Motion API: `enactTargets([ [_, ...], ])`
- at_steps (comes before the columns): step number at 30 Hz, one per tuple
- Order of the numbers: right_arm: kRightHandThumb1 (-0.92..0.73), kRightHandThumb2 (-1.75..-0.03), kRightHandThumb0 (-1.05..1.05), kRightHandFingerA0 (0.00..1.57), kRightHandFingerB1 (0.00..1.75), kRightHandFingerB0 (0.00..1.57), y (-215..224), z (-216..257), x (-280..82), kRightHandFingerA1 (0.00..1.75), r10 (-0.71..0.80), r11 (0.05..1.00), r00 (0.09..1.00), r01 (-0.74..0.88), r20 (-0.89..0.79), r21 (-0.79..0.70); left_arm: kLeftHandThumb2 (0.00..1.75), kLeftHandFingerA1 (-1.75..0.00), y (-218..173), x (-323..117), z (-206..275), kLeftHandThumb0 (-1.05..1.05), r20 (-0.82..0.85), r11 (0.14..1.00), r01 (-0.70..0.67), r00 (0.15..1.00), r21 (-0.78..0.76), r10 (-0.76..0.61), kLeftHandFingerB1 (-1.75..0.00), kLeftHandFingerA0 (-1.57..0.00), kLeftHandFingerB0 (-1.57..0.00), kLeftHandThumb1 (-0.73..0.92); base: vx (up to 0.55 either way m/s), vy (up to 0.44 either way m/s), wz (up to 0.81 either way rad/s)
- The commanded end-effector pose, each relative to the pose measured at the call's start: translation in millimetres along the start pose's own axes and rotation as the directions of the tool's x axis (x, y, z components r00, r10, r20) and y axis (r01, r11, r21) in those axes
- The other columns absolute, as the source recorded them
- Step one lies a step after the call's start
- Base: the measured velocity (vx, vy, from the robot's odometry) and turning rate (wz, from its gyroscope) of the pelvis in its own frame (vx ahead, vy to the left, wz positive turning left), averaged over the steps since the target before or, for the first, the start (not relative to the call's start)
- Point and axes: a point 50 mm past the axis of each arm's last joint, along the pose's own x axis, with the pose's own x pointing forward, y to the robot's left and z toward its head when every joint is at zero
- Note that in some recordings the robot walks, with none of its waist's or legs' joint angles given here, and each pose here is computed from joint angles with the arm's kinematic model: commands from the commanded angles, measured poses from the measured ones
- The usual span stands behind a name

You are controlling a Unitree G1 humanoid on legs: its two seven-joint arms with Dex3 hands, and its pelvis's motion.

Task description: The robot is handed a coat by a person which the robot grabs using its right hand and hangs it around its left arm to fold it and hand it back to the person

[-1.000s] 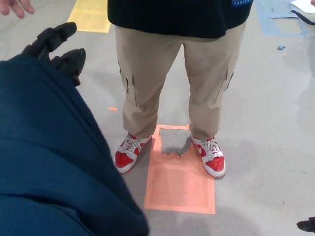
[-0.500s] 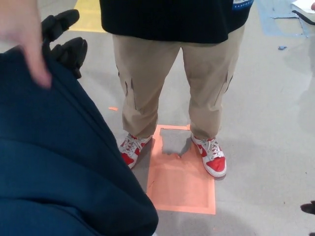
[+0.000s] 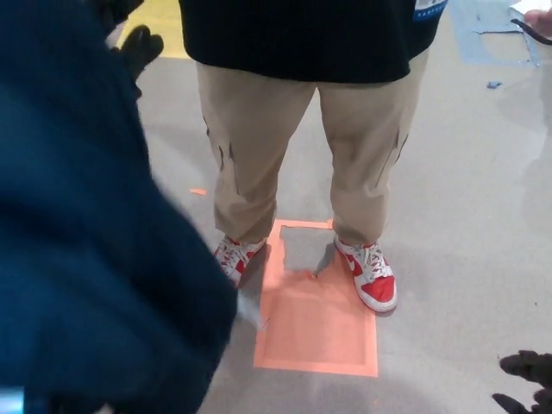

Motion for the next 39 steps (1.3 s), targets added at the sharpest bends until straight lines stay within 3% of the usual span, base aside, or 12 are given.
enactTargets([
  [1, -0.56, -1.08, -0.33, 0.00, 0.47, 0.00, -2, -23, -3, 0.48, -0.084, 0.994, 0.990, 0.091, -0.110, 0.059, 0.64, -0.31, -2, -4, -9, -0.74, -0.040, 0.999, 0.005, 0.999, -0.051, -0.007, -0.30, -0.24, -0.18, 0.79, 0.00, 0.000, 0.00],
  [11, -0.58, -1.08, -0.33, 0.00, 0.47, 0.00, 0, -27, -4, 0.48, -0.055, 0.997, 0.990, 0.061, -0.130, 0.047, 1.06, -0.47, 1, -8, -14, -0.36, -0.057, 0.998, -0.004, 0.998, -0.067, 0.000, -0.48, 0.00, 0.00, 0.50, 0.00, 0.000, 0.00],
  [16, -0.58, -1.08, -0.32, 0.00, 0.46, 0.00, 2, -27, -3, 0.48, -0.043, 0.997, 0.990, 0.051, -0.131, 0.056, 0.63, -0.32, 4, -15, -20, -0.70, -0.066, 0.997, -0.025, 0.998, -0.077, 0.020, -0.29, -0.23, -0.15, 0.79, 0.00, 0.000, 0.00],
  [18, -0.81, -0.64, -0.57, 0.22, 0.31, 0.29, 2, -27, -4, 0.30, -0.036, 0.996, 0.993, 0.045, -0.112, 0.072, 0.88, -0.42, 9, -22, -29, -0.73, -0.085, 0.997, -0.040, 0.996, -0.072, 0.034, -0.40, -0.17, -0.11, 0.66, 0.00, 0.000, 0.00],
  [19, -0.58, -1.09, -0.32, 0.01, 0.46, 0.01, 2, -27, -4, 0.48, -0.037, 0.997, 0.992, 0.045, -0.117, 0.068, 0.88, -0.42, 10, -25, -33, -0.73, -0.098, 0.997, -0.044, 0.994, -0.067, 0.037, -0.40, -0.17, -0.11, 0.67, 0.00, 0.000, 0.00],
  [21, -0.81, -0.64, -0.58, 0.18, 0.30, 0.24, 2, -28, -4, 0.30, -0.044, 0.997, 0.991, 0.052, -0.123, 0.060, 0.64, -0.33, 11, -29, -39, -0.68, -0.112, 0.996, -0.047, 0.993, -0.073, 0.039, -0.29, -0.24, -0.14, 0.80, 0.00, 0.000, 0.00],
  [22, -0.58, -1.08, -0.32, 0.00, 0.47, 0.00, 2, -28, -4, 0.48, -0.047, 0.996, 0.991, 0.056, -0.126, 0.067, 0.63, -0.33, 13, -34, -44, -0.68, -0.123, 0.996, -0.052, 0.991, -0.076, 0.043, -0.29, -0.24, -0.15, 0.80, 0.00, 0.000, 0.00],
  [25, -0.64, -0.95, -0.62, 0.00, 0.31, 0.03, 1, -28, -4, 0.35, -0.058, 0.995, 0.989, 0.069, -0.139, 0.077, 1.10, -0.48, 18, -55, -70, -0.36, -0.179, 0.994, -0.066, 0.983, -0.092, 0.049, -0.49, 0.00, 0.00, 0.58, 0.00, 0.000, 0.00],
  [28, -0.63, -0.94, -0.63, 0.00, 0.33, 0.05, 0, -27, -3, 0.37, -0.069, 0.994, 0.987, 0.080, -0.143, 0.074, 0.63, -0.33, 23, -70, -85, -0.65, -0.228, 0.990, -0.087, 0.972, -0.110, 0.060, -0.29, -0.23, -0.14, 0.80, 0.00, 0.000, 0.00],
  [32, -0.62, -0.92, -0.67, 0.01, 0.30, 0.08, -1, -23, -3, 0.31, -0.096, 0.990, 0.987, 0.108, -0.126, 0.093, 1.09, -0.48, 35, -105, -116, -0.35, -0.329, 0.985, -0.128, 0.941, -0.114, 0.084, -0.49, 0.00, 0.00, 0.57, 0.00, 0.000, 0.00],
  [33, -0.82, -0.67, -0.61, 0.10, 0.23, 0.11, -1, -23, -3, 0.26, -0.103, 0.988, 0.988, 0.115, -0.117, 0.099, 0.66, -0.34, 37, -110, -121, -0.63, -0.345, 0.985, -0.137, 0.934, -0.106, 0.093, -0.24, -0.16, -0.09, 0.82, 0.00, 0.000, 0.00],
  [39, -0.57, -1.08, -0.32, 0.00, 0.46, 0.00, -8, -9, 0, 0.48, -0.171, 0.980, 0.980, 0.179, -0.100, 0.084, 1.10, -0.48, 51, -153, -152, -0.35, -0.472, 0.973, -0.223, 0.865, -0.057, 0.171, -0.48, 0.00, 0.00, 0.58, 0.00, 0.000, 0.00],
])
